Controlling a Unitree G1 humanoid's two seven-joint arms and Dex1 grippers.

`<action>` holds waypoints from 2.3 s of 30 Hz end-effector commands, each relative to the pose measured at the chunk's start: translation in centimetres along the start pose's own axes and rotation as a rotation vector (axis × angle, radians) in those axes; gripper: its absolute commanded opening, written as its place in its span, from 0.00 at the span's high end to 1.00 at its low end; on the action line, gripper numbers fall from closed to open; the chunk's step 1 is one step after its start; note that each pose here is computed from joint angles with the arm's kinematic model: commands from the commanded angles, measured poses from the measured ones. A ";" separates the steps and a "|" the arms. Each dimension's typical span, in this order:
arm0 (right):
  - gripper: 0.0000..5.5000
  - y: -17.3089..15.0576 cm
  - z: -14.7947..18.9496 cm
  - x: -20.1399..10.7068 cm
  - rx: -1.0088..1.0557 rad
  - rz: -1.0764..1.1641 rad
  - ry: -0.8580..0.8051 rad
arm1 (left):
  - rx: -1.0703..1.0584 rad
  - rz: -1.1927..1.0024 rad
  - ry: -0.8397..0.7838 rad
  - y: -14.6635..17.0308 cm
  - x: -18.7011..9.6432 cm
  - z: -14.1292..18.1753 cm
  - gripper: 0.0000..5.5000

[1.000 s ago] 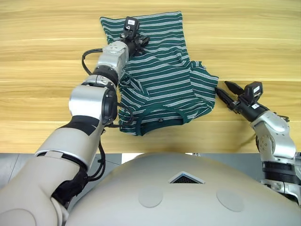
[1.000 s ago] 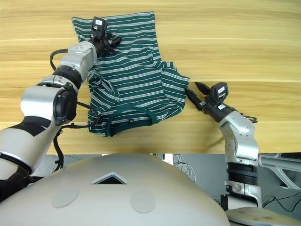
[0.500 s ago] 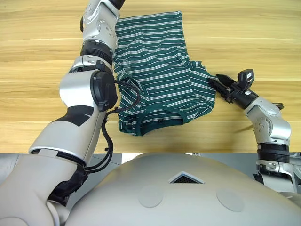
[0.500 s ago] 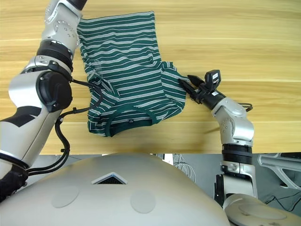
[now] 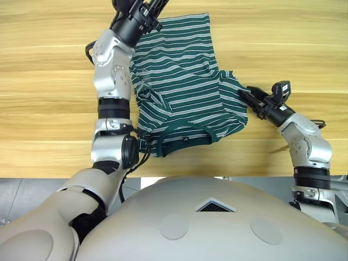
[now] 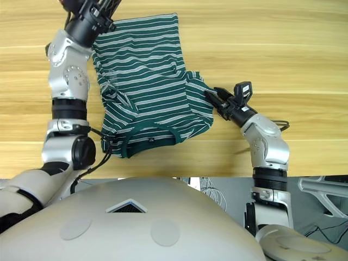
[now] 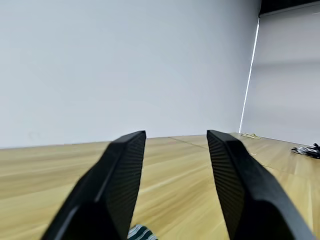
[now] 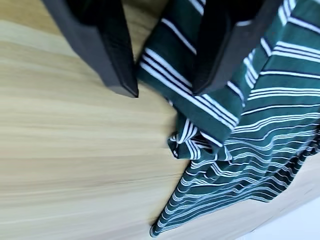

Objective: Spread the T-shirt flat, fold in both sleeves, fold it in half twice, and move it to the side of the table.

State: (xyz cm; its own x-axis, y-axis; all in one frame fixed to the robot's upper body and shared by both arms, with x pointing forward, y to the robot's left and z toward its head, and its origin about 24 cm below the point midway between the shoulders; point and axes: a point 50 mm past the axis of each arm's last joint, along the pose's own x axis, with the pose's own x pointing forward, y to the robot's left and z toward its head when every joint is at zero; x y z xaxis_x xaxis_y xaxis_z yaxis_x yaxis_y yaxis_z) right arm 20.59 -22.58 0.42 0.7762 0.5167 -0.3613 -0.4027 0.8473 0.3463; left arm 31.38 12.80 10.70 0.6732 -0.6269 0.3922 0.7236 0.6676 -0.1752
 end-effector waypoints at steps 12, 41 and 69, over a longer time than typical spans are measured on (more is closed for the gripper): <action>0.99 1.1 -0.4 -0.5 0.008 0.025 0.025 | 0.180 0.112 0.619 -9.0 -16.4 -4.5 0.61; 0.99 8.9 1.6 1.7 -0.221 0.363 0.095 | 0.276 0.073 0.820 -9.5 -17.5 -8.0 0.61; 0.36 8.4 3.6 1.1 -0.451 0.451 -0.006 | 0.450 0.069 0.531 -8.0 -14.4 -0.9 0.61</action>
State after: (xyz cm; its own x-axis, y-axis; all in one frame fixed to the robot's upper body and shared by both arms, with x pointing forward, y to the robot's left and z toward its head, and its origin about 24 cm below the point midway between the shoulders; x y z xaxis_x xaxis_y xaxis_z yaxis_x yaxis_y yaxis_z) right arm 18.77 -14.69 4.52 0.4493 0.8335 -0.3217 -0.8519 0.5081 0.1266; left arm 15.72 15.30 3.96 0.7611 -0.6168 -0.2009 0.6486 0.7213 0.2430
